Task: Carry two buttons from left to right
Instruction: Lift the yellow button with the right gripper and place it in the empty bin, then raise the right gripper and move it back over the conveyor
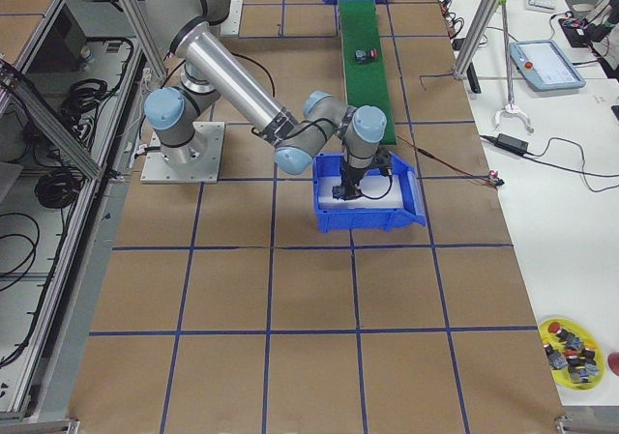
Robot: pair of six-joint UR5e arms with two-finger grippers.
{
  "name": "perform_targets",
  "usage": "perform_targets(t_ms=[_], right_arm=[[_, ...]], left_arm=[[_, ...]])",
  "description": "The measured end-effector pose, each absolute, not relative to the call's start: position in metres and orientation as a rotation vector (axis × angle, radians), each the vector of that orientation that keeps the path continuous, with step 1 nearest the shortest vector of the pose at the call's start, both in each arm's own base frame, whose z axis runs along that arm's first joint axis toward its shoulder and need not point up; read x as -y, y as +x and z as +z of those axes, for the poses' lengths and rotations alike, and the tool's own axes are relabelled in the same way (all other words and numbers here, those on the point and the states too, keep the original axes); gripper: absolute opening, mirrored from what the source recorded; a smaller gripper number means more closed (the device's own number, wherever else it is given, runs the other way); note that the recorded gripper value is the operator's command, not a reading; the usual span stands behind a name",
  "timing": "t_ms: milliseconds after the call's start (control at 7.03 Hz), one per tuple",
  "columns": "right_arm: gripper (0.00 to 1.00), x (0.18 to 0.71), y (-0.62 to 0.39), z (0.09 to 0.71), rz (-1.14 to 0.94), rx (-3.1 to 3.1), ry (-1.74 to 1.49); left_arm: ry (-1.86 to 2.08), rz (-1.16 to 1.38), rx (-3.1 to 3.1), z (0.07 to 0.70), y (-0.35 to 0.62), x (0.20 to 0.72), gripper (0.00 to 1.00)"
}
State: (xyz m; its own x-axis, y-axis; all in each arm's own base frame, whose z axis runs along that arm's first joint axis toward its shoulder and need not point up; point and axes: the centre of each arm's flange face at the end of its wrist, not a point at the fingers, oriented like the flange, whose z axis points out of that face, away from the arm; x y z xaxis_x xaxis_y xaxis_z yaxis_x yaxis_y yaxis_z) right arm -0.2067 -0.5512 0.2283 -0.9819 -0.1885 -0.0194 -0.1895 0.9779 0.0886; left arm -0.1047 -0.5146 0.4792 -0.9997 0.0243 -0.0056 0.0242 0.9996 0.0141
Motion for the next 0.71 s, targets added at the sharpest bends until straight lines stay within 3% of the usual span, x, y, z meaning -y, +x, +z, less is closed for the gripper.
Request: perform_targets(t_ms=[142,711], right_arm=[[1.00,0.5503,-0.2060,0.2225,0.153,-3.105,-0.293],[1.00,0.5517,-0.2069,0.2245,0.151,-3.107,-0.289]], left_arm=[[0.039,0.022,-3.136,0.4790,-0.1046,0.5146,1.00],[0.040,0.021,-3.135,0.4796,-0.1045,0.5148,1.00]])
